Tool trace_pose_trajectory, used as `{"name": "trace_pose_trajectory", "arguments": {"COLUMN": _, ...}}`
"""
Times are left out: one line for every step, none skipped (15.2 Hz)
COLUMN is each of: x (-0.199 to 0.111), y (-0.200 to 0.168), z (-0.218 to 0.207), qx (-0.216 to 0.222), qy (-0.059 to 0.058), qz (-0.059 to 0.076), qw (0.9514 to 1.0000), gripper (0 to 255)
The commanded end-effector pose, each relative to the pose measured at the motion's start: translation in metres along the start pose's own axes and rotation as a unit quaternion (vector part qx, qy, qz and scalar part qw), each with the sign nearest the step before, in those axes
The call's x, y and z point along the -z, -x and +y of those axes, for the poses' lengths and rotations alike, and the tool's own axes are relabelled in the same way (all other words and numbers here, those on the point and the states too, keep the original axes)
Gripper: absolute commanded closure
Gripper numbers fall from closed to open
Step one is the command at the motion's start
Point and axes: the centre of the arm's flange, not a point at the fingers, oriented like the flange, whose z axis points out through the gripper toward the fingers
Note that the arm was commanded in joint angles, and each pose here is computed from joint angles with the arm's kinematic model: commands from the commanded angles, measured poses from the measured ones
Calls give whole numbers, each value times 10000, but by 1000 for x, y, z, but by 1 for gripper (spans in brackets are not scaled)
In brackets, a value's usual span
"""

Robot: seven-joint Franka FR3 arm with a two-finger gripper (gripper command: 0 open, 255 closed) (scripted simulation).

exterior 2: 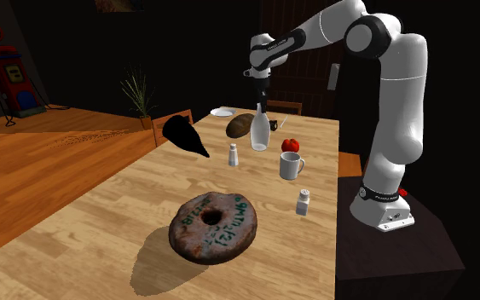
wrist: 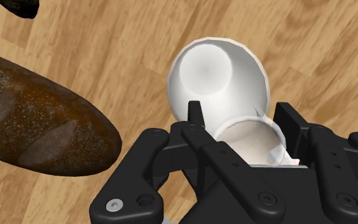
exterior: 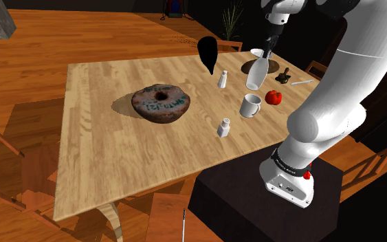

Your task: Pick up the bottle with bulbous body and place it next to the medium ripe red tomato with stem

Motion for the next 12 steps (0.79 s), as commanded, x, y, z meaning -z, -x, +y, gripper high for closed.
{"name": "trace_pose_trajectory", "arguments": {"x": 0, "y": 0, "z": 0, "qx": 0, "qy": 2, "qz": 2, "qw": 10000, "gripper": 255}}
{"name": "trace_pose_trajectory", "arguments": {"x": 0, "y": 0, "z": 0, "qx": 0, "qy": 2, "qz": 2, "qw": 10000, "gripper": 0}}
{"name": "trace_pose_trajectory", "arguments": {"x": 0, "y": 0, "z": 0, "qx": 0, "qy": 2, "qz": 2, "qw": 10000, "gripper": 0}}
{"name": "trace_pose_trajectory", "arguments": {"x": 0, "y": 0, "z": 0, "qx": 0, "qy": 2, "qz": 2, "qw": 10000, "gripper": 0}}
{"name": "trace_pose_trajectory", "arguments": {"x": 0, "y": 0, "z": 0, "qx": 0, "qy": 2, "qz": 2, "qw": 10000, "gripper": 0}}
{"name": "trace_pose_trajectory", "arguments": {"x": 0, "y": 0, "z": 0, "qx": 0, "qy": 2, "qz": 2, "qw": 10000, "gripper": 0}}
{"name": "trace_pose_trajectory", "arguments": {"x": 0, "y": 0, "z": 0, "qx": 0, "qy": 2, "qz": 2, "qw": 10000, "gripper": 0}}
{"name": "trace_pose_trajectory", "arguments": {"x": 13, "y": 0, "z": 0, "qx": 0, "qy": 2, "qz": 2, "qw": 10000, "gripper": 0}}
{"name": "trace_pose_trajectory", "arguments": {"x": 27, "y": 0, "z": 0, "qx": 0, "qy": 2, "qz": 2, "qw": 10000, "gripper": 0}}
{"name": "trace_pose_trajectory", "arguments": {"x": 40, "y": 0, "z": 0, "qx": 0, "qy": 2, "qz": 2, "qw": 10000, "gripper": 0}}
{"name": "trace_pose_trajectory", "arguments": {"x": 50, "y": 0, "z": 0, "qx": 0, "qy": 2, "qz": 2, "qw": 10000, "gripper": 0}}
{"name": "trace_pose_trajectory", "arguments": {"x": 50, "y": 0, "z": 0, "qx": 0, "qy": 2, "qz": 2, "qw": 10000, "gripper": 0}}
